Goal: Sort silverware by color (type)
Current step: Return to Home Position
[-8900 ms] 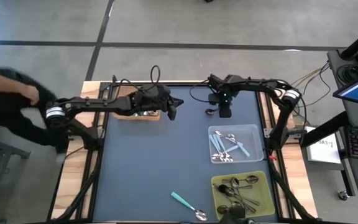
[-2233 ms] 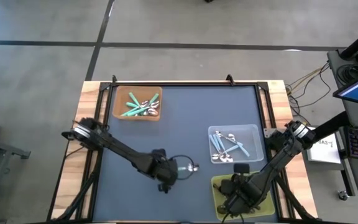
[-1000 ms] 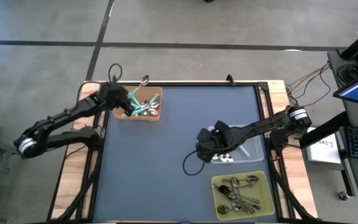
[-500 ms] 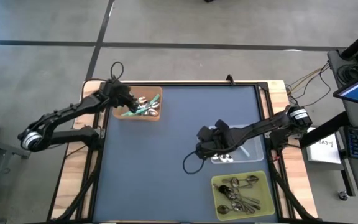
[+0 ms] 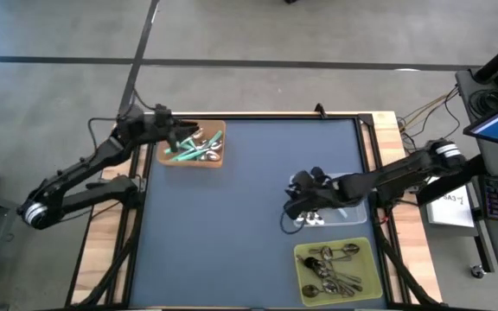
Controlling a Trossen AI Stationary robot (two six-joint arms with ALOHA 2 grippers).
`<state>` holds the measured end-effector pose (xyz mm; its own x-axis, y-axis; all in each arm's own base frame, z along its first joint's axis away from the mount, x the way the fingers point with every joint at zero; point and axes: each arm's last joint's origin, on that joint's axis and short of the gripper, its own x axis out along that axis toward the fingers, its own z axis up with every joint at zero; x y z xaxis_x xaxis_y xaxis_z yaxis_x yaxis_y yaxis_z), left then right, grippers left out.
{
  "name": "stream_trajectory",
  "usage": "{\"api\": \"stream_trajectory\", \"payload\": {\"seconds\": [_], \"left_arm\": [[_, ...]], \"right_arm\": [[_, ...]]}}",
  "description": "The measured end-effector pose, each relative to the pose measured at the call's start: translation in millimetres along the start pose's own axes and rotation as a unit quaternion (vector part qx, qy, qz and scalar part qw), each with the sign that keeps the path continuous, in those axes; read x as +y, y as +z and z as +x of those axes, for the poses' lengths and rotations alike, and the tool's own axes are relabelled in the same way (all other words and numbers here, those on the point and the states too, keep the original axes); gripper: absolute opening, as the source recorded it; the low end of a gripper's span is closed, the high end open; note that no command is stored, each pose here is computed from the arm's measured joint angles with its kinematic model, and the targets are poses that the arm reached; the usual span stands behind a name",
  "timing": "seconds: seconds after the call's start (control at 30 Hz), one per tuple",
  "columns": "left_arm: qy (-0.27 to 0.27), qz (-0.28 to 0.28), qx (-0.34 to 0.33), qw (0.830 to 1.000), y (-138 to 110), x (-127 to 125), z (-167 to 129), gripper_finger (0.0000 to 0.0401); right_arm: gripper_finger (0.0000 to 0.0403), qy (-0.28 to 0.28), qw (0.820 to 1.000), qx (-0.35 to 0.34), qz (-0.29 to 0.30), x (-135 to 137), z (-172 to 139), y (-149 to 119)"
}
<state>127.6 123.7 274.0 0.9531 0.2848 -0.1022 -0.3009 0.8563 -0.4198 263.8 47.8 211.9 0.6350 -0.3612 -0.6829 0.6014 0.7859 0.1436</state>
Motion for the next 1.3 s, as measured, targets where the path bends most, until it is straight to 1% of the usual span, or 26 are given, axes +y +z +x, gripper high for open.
{"api": "stream_trajectory", "payload": {"seconds": [0.13,0.3,0.4,0.47,0.57,0.7,0.8,0.93,1.03,1.17,1.3], "left_arm": [[-0.06,0.009,-0.033,0.998,8,-23,-18,0.0103],[-0.126,0.019,-0.065,0.99,10,-52,-39,0.0103],[-0.161,0.003,-0.071,0.984,9,-65,-46,0.0103],[-0.168,-0.014,-0.071,0.983,4,-71,-48,0.0103],[-0.159,-0.036,-0.073,0.984,-8,-76,-46,0.0103],[-0.132,-0.063,-0.055,0.988,-34,-83,-35,0.0103],[-0.128,-0.076,-0.052,0.988,-54,-94,-29,0.0103],[-0.126,-0.078,-0.054,0.988,-76,-112,-26,0.0103],[-0.109,-0.068,-0.047,0.991,-90,-125,-26,0.0103],[-0.091,-0.043,-0.02,0.995,-108,-141,-28,0.0103],[-0.064,-0.031,0.004,0.997,-126,-150,-26,0.0103]], "right_arm": [[0.0095,0.031,0.999,-0.037,0.022,-20,-13,-10],[0.0095,0.056,0.995,-0.063,0.045,-44,-19,-30],[0.0095,0.068,0.993,-0.075,0.056,-56,-21,-41],[0.0095,0.07,0.993,-0.077,0.058,-63,-21,-48],[0.0095,0.069,0.993,-0.077,0.057,-72,-22,-57],[0.0095,0.062,0.994,-0.068,0.054,-86,-19,-74],[0.0095,0.055,0.994,-0.058,0.075,-99,-15,-90],[0.0093,0.046,0.99,-0.043,0.122,-114,-10,-111],[0.0086,0.044,0.989,-0.045,0.134,-122,-9,-119],[0.0078,0.048,0.99,-0.042,0.128,-127,-7,-127],[0.0077,0.049,0.993,-0.048,0.092,-127,-7,-126]]}}
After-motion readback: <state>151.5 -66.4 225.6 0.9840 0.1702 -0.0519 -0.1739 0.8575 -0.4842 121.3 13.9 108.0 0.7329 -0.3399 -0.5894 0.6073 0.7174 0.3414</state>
